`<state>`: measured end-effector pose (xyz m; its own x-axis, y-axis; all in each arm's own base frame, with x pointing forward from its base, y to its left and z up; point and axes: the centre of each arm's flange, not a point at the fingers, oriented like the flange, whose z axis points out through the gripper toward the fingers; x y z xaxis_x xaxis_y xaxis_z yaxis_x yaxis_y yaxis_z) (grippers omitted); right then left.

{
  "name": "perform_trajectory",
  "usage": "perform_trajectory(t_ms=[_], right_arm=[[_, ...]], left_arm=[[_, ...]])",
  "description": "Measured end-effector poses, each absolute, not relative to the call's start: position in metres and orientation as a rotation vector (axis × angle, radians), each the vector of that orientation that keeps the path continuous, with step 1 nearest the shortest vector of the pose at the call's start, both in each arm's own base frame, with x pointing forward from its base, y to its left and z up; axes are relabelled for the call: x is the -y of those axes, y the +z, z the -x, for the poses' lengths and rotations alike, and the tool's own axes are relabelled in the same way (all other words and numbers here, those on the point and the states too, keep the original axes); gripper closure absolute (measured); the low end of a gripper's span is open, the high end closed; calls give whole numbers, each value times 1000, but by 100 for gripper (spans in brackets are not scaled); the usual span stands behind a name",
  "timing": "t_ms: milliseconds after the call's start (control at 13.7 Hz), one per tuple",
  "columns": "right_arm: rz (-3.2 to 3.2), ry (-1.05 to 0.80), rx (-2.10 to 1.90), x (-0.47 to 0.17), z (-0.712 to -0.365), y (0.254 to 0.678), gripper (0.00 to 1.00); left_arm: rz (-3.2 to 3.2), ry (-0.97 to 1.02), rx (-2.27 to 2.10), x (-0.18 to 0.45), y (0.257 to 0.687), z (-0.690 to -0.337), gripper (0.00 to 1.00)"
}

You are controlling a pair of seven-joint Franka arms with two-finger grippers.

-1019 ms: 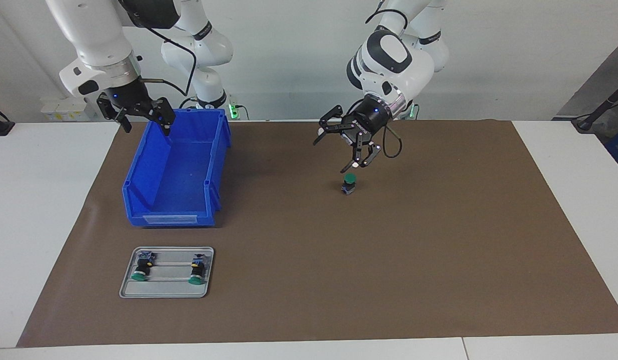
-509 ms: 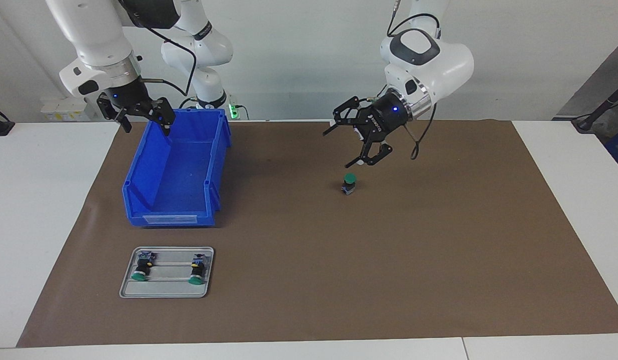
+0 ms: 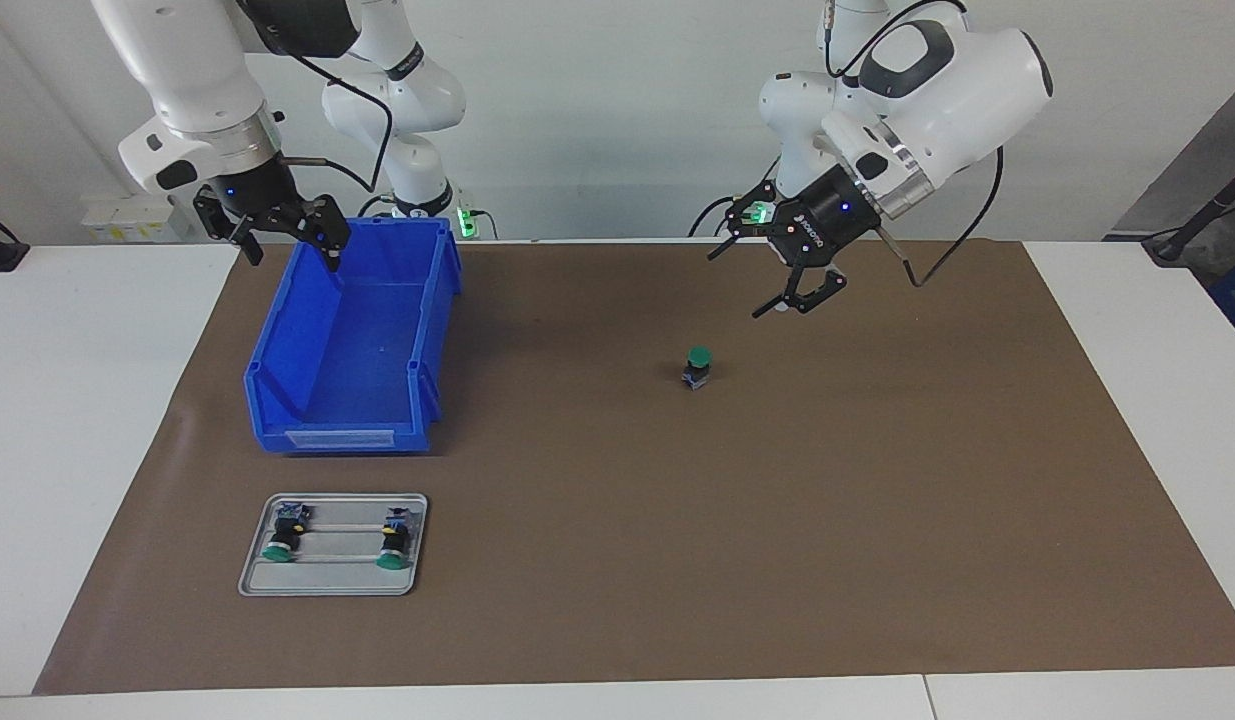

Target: Place and press button with both arms

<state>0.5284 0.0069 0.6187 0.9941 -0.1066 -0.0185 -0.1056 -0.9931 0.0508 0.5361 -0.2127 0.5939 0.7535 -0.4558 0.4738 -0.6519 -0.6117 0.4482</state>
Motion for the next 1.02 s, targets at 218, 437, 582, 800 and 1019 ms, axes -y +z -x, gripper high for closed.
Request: perform_trajectory(t_ms=[218, 437, 582, 800, 1019], right_arm=[[-3087, -33, 164, -7, -528, 619, 0], [-3087, -33, 164, -7, -528, 619, 0], [-3087, -33, 164, -7, -528, 619, 0], [-3087, -33, 164, -7, -528, 619, 0], [-3087, -33, 164, -7, -528, 619, 0]], left_arm=[[-2592, 283, 774, 221, 588, -526, 11], [-2842, 181, 642, 241, 580, -511, 4], [-2961, 85, 565, 241, 575, -500, 0], [-3038, -169, 485, 206, 570, -485, 0], [-3055, -176, 350, 176, 572, -493, 0]])
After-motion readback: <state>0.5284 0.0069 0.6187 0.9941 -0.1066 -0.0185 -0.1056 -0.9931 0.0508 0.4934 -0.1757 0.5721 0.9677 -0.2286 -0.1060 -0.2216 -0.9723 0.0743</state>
